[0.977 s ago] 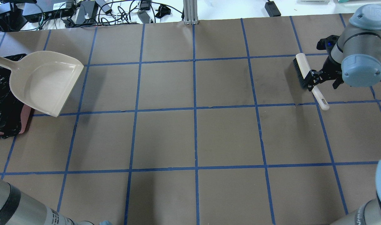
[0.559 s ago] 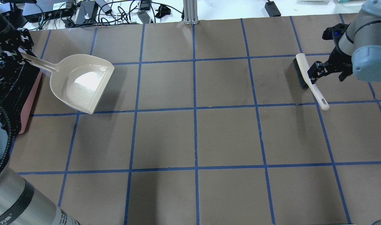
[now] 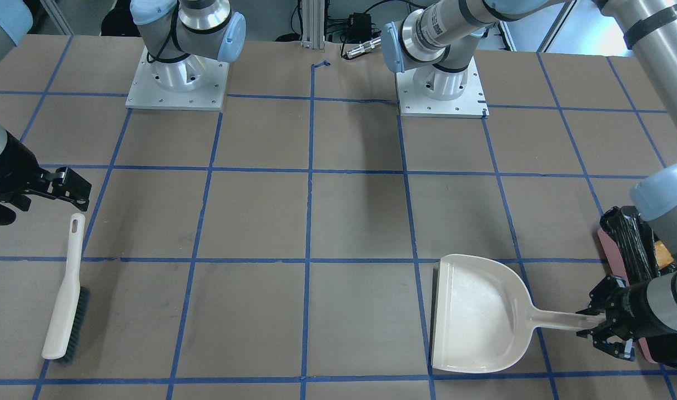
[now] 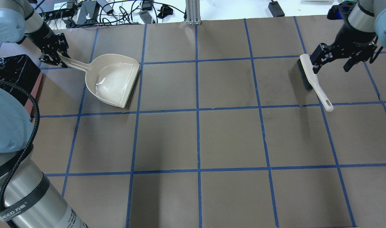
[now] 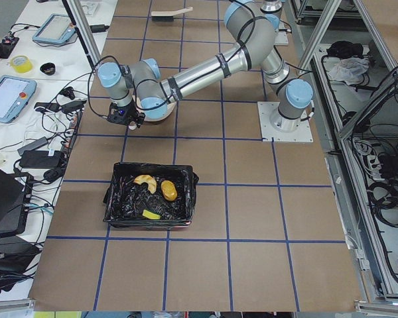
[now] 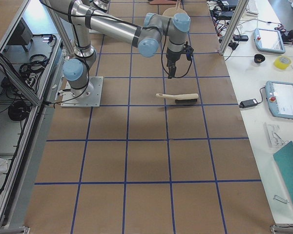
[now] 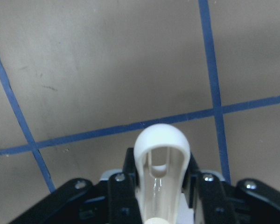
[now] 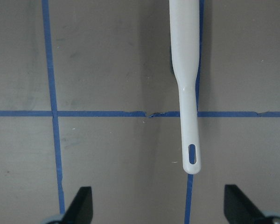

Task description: Sweep and dump trash into bin

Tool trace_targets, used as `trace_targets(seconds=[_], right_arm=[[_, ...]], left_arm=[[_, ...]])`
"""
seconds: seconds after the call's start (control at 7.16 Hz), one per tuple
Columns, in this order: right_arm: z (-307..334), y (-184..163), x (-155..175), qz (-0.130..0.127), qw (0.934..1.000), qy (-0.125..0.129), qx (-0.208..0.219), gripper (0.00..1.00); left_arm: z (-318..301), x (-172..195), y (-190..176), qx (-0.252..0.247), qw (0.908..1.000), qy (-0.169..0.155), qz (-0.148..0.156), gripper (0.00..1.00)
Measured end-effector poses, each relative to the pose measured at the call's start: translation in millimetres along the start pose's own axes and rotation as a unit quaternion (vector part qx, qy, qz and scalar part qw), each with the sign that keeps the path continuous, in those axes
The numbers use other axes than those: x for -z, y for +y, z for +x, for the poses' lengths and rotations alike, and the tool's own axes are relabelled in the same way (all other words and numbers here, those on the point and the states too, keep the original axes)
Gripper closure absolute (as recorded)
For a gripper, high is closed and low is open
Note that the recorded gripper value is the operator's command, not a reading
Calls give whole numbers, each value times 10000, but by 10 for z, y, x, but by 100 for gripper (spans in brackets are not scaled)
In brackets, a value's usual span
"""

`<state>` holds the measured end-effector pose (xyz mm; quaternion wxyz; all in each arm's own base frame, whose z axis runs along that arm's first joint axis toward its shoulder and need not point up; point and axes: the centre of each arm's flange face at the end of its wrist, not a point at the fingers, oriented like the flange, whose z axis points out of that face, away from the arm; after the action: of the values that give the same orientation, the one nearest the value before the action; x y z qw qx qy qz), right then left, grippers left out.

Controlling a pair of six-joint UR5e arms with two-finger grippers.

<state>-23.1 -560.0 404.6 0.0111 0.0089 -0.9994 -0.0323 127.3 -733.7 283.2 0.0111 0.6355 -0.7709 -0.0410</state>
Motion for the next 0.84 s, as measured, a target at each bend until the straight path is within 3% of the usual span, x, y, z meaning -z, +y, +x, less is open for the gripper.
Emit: trace_targets(seconds=[0.28, 0.42, 0.84], right_arm=[[-251, 188, 232, -150, 9999, 47, -19, 0], [-458, 287, 308, -211, 9998, -56, -43, 0], [-980, 415, 339, -259, 9993, -235, 105, 0]], left_arm=[[49, -109, 108, 491, 9986, -15, -171, 100], [16, -129, 151, 615, 9979, -62, -205, 100], [-195, -167, 290, 655, 9977, -58, -179, 100]])
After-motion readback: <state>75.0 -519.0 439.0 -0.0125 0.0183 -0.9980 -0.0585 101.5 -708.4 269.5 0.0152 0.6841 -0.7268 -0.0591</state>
